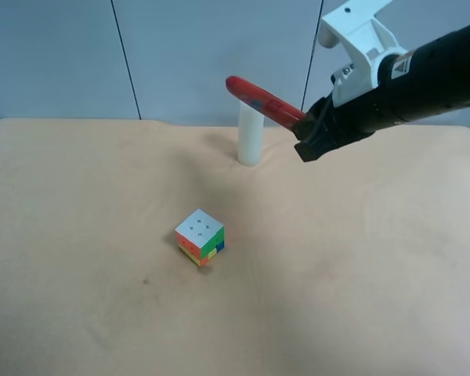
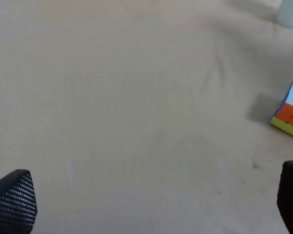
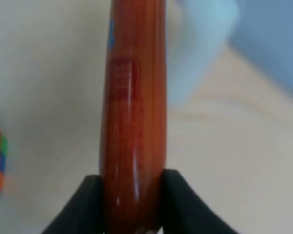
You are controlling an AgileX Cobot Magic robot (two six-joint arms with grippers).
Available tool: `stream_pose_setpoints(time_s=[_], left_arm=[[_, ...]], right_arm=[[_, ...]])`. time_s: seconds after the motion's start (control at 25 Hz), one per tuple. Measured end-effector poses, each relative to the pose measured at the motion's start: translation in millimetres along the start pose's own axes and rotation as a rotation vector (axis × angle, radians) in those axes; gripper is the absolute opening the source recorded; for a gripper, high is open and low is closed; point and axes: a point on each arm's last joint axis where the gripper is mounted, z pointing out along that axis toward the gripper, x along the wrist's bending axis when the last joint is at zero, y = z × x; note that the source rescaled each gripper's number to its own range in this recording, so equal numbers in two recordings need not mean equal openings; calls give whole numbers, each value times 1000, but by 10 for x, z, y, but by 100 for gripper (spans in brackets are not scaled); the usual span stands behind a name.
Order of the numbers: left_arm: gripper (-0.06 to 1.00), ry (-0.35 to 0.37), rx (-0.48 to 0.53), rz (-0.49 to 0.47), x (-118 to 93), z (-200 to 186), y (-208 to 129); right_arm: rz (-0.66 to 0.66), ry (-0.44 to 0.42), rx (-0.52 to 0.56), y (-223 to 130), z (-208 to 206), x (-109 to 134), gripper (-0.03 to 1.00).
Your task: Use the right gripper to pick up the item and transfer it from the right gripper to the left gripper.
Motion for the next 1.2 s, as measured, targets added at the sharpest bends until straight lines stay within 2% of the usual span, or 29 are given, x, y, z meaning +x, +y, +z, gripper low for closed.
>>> stream_pose_setpoints(time_s=[0.24,0.4,0.72,1.2], left_arm=[[100,0,0,0,0,0,0],[100,0,0,0,0,0,0],[100,0,0,0,0,0,0],[100,0,0,0,0,0,0]], right_arm=[[-208,40,-63,200,-40,170,3],[-292,53,-77,226,-45,215,3],[-311,24,-132,280,-49,202,3],[-297,27,-134,281,-50,204,3]])
